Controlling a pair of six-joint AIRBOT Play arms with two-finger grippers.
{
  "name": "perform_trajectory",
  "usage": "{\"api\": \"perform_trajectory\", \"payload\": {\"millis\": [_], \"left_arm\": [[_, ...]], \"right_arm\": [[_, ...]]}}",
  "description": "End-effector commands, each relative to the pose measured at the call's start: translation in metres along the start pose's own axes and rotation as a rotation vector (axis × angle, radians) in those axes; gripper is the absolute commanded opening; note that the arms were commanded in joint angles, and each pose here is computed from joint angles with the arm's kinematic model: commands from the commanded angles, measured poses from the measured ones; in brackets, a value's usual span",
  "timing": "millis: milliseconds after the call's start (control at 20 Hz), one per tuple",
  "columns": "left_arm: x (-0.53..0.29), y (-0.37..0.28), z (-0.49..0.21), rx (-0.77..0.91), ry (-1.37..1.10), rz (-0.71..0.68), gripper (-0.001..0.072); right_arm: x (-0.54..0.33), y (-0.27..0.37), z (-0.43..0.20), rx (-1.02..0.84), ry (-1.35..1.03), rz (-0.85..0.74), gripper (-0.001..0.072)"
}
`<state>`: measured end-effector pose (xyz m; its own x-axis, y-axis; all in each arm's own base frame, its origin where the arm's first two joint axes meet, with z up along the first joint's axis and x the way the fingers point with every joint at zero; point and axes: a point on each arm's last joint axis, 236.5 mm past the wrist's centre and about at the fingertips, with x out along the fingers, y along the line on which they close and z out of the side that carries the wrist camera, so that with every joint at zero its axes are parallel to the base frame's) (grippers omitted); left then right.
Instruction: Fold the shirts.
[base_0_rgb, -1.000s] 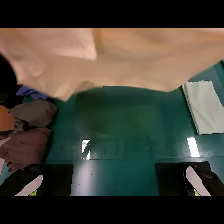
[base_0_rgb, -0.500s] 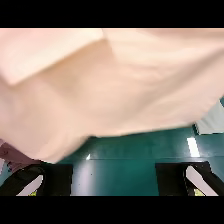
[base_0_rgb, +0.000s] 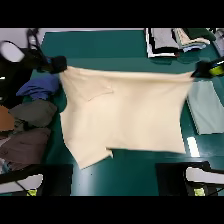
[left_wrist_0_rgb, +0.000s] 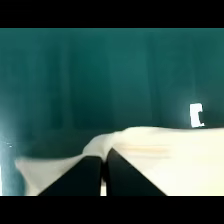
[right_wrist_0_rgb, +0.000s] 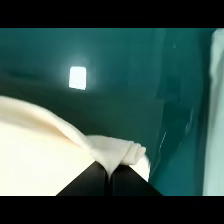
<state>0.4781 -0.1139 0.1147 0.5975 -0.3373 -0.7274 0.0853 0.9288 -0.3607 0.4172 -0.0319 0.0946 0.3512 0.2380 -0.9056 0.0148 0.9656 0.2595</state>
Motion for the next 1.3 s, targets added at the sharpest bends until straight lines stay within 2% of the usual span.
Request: {"api": "perform_trajectory", "payload": {"millis": [0,200,300,500,750,800,850,900,1100,1250], "left_arm": [[0.077,0.035,-0.018,-0.104,0.107,-0.045,0.0024],[0.071,0.038,0.015,-0.069,0.07,-0.082,0.0025],[0.061,0.036,0.002,-0.046,0.144,-0.091,0.0025],[0.052,0.048,-0.075,-0.019,0.443,-0.071,0.0025],[0.075,0.07,-0.143,-0.117,0.571,-0.033,0.0027],[0.077,0.074,-0.151,-0.14,0.582,-0.021,0.0115],[0.078,0.077,-0.156,-0.142,0.591,-0.01,0.0491],[0.077,0.078,-0.156,-0.162,0.594,0.001,0.055],[0.031,0.069,-0.138,-0.088,0.52,0.029,0.0541],[-0.019,0.071,-0.18,-0.082,0.513,0.091,0.0541]], "right_arm": [[0.094,-0.011,0.006,0.01,0.11,0.009,0.0016],[0.097,0.003,0.055,-0.05,0.036,0.016,0.0016],[0.083,0.006,0.059,-0.066,0.027,0.01,0.0016],[0.064,-0.007,0.023,-0.074,0.088,-0.053,0.0016],[0.089,-0.014,-0.032,-0.041,0.153,-0.064,0.0018],[0.095,-0.012,-0.036,-0.029,0.152,-0.049,0.0036],[0.1,-0.009,-0.036,-0.014,0.137,-0.031,0.0272],[0.101,-0.006,-0.032,-0.005,0.121,-0.018,0.0417],[0.07,0.014,-0.027,-0.001,0.1,0.041,0.0413],[0.041,0.026,-0.051,-0.014,0.077,0.044,0.0413]]}}
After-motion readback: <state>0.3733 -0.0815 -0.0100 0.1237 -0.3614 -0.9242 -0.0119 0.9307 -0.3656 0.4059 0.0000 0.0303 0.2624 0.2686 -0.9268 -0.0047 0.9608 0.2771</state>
